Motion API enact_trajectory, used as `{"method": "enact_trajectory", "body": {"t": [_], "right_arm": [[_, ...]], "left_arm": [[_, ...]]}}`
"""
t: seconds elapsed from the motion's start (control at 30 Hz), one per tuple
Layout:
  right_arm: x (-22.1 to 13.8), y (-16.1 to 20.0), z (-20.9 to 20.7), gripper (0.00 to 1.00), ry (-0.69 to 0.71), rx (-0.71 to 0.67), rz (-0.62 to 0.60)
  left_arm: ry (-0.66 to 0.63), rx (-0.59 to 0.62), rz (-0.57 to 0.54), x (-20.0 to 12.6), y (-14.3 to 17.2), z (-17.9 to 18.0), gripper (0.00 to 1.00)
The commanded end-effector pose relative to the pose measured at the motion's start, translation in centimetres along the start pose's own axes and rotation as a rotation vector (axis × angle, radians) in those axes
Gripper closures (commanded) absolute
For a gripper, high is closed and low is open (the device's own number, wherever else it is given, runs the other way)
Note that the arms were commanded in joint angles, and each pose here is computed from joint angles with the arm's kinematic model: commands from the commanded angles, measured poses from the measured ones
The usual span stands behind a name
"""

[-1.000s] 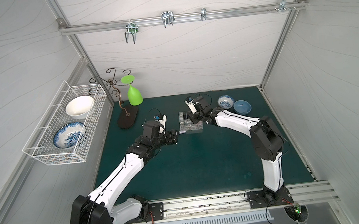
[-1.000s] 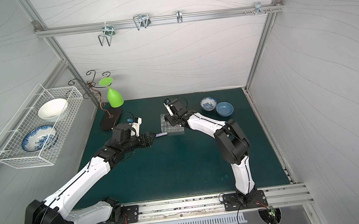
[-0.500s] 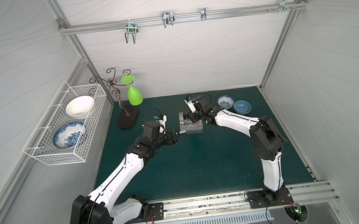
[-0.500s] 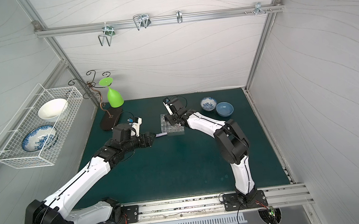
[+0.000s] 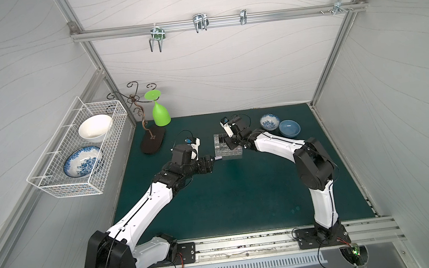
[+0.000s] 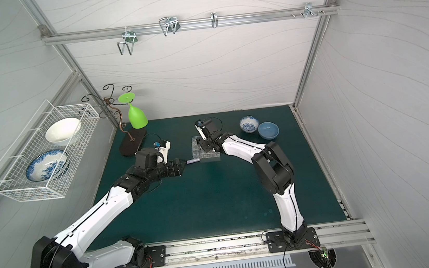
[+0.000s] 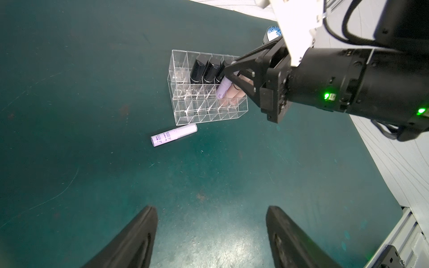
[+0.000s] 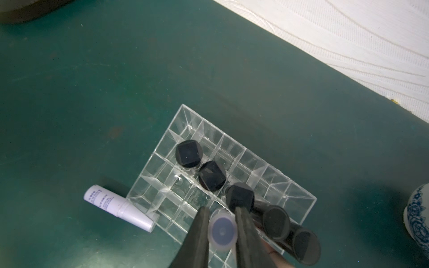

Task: Arrange the lipsticks in the organizer
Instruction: Place the lipstick in the storage box, then pick up the lipstick at the center of the board.

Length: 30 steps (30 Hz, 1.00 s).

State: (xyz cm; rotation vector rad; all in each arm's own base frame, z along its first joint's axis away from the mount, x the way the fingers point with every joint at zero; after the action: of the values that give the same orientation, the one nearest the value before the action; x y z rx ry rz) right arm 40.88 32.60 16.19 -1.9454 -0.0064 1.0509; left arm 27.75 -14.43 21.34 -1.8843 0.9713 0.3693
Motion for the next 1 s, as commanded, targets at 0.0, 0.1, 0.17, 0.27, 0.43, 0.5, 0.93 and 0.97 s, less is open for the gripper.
{"method": "enact_trajectory", "body": {"t": [0.0, 0.1, 0.17, 0.27, 0.43, 0.5, 0.93, 0.97], "right_arm": [[0.1, -0.6, -0.3, 0.71, -0.002, 0.013, -0.002], [-0.8, -1.1, -0.5, 0.61, 0.001, 0.02, -0.02], [-2.3, -1.8, -0.8, 0.55, 0.007, 0.027, -0.046], [-6.0, -2.8, -1.1, 0.48, 0.011, 0.061, -0.104], [-13.6, -1.9, -0.7, 0.41, -0.051, 0.184, -0.212], [-15.8, -0.5, -0.3, 0.4, -0.064, 0.214, -0.225], [-17.1, 7.8, -1.9, 0.39, 0.012, 0.279, -0.146], [-17.0, 7.8, -1.9, 0.39, 0.007, 0.282, -0.144]], "left_arm": [[0.023, 0.022, -0.026, 0.2, -0.7, -0.4, 0.21], [0.023, 0.024, -0.017, 0.4, -0.7, -0.3, 0.21], [0.012, 0.037, -0.009, 0.6, -0.6, -0.2, 0.21], [-0.015, 0.078, -0.003, 1.3, -0.9, 0.1, 0.21], [-0.019, 0.198, 0.071, 3.7, -1.1, 0.1, 0.21], [-0.03, 0.241, 0.12, 4.9, -1.0, 0.2, 0.21], [-0.222, 0.404, 0.294, 11.8, -1.2, 3.3, 0.19], [-0.227, 0.413, 0.294, 12.1, -1.3, 3.4, 0.18]]}}
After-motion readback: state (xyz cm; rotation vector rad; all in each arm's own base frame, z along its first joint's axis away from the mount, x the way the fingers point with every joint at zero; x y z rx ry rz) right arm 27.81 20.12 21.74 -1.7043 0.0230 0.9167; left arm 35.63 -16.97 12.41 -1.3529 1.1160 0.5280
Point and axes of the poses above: each gripper's point midway between its finger pads, its own x axis out along the fingers, its own z axis along the line the jaws close on, y = z × x, the point moved 6 cm from there along -x, back along the fingers, and after that the axes turned 10 degrees about -x, right-handed, at the moved point
